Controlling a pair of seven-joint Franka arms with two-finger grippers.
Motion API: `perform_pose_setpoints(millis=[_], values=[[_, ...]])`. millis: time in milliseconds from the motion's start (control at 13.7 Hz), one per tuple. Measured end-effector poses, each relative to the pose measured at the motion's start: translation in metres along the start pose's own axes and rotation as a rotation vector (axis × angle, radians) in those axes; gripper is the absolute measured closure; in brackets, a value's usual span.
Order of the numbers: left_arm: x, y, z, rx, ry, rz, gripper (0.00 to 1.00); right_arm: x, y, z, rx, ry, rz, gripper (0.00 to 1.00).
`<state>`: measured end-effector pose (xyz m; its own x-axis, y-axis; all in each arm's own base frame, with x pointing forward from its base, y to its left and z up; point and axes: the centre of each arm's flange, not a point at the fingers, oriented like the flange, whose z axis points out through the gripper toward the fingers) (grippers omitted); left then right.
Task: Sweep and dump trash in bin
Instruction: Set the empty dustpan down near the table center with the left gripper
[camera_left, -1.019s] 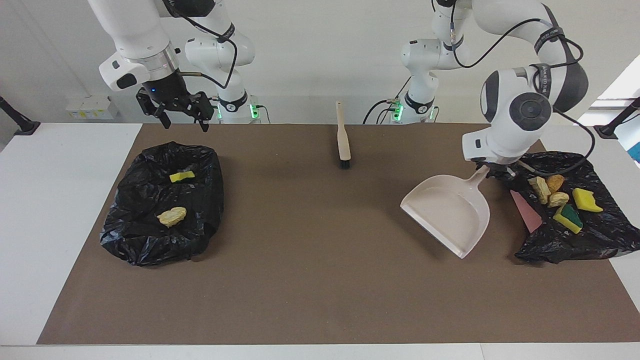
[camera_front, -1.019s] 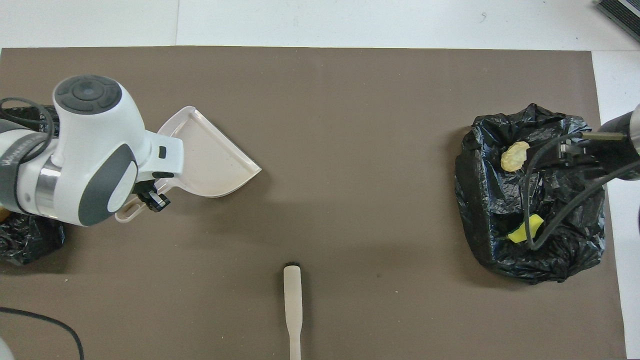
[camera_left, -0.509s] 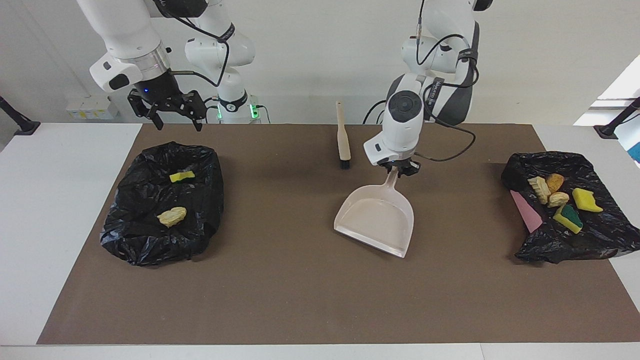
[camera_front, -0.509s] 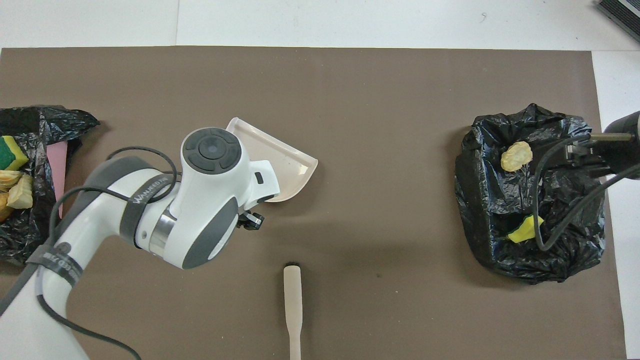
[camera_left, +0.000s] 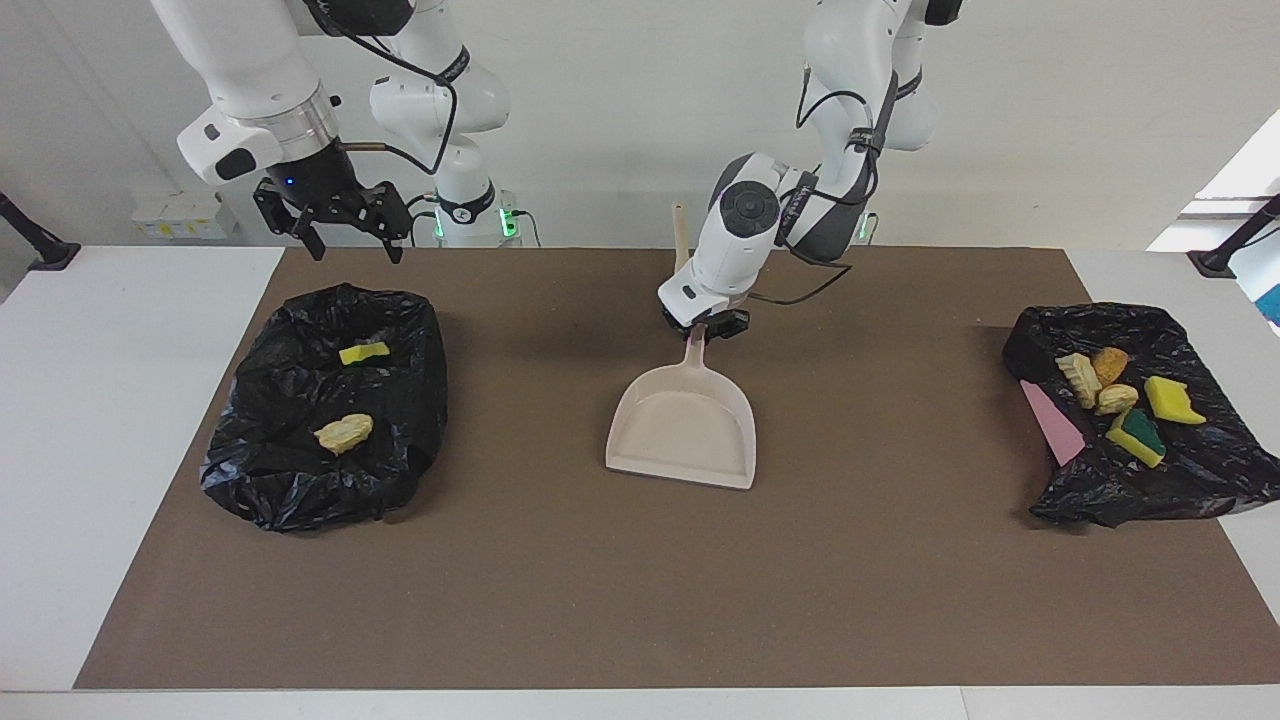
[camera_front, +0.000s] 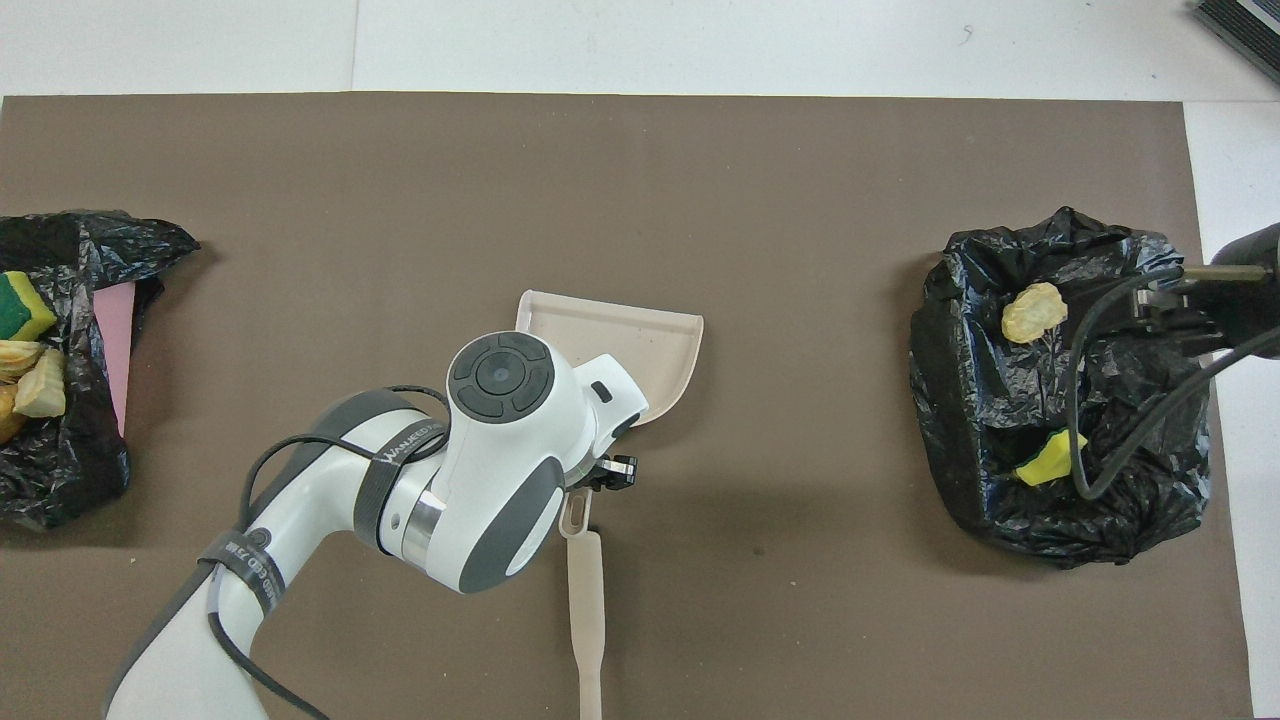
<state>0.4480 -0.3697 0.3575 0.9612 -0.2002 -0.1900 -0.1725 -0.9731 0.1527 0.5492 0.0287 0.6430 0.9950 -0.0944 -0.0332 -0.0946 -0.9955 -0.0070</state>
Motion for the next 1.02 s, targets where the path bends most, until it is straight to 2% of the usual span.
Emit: perform_pose_setpoints(millis=[73,146,509,801,1019], values=[[0.001,-0.001,0.001,-0.009,-0.002,-0.01,0.67,0.0,-0.001,0.0,0.0,0.0,0.005,0.0],[0.002,-0.003,-0.001,-0.013,0.001,-0.018,0.58,0.0,-0.001,0.0,0.0,0.0,0.007,0.0],[0.016,-0.029,-0.038,-0.031,0.058,-0.062,0.02,0.0,-0.001,0.0,0.0,0.0,0.008,0.0],[0.046,-0.093,-0.09,-0.028,0.152,-0.142,0.0,0.0,-0.001,0.0,0.0,0.0,0.008,0.0],[0.062,-0.142,-0.12,0.002,0.213,-0.097,0.0,0.0,0.002,0.0,0.0,0.0,0.014,0.0]])
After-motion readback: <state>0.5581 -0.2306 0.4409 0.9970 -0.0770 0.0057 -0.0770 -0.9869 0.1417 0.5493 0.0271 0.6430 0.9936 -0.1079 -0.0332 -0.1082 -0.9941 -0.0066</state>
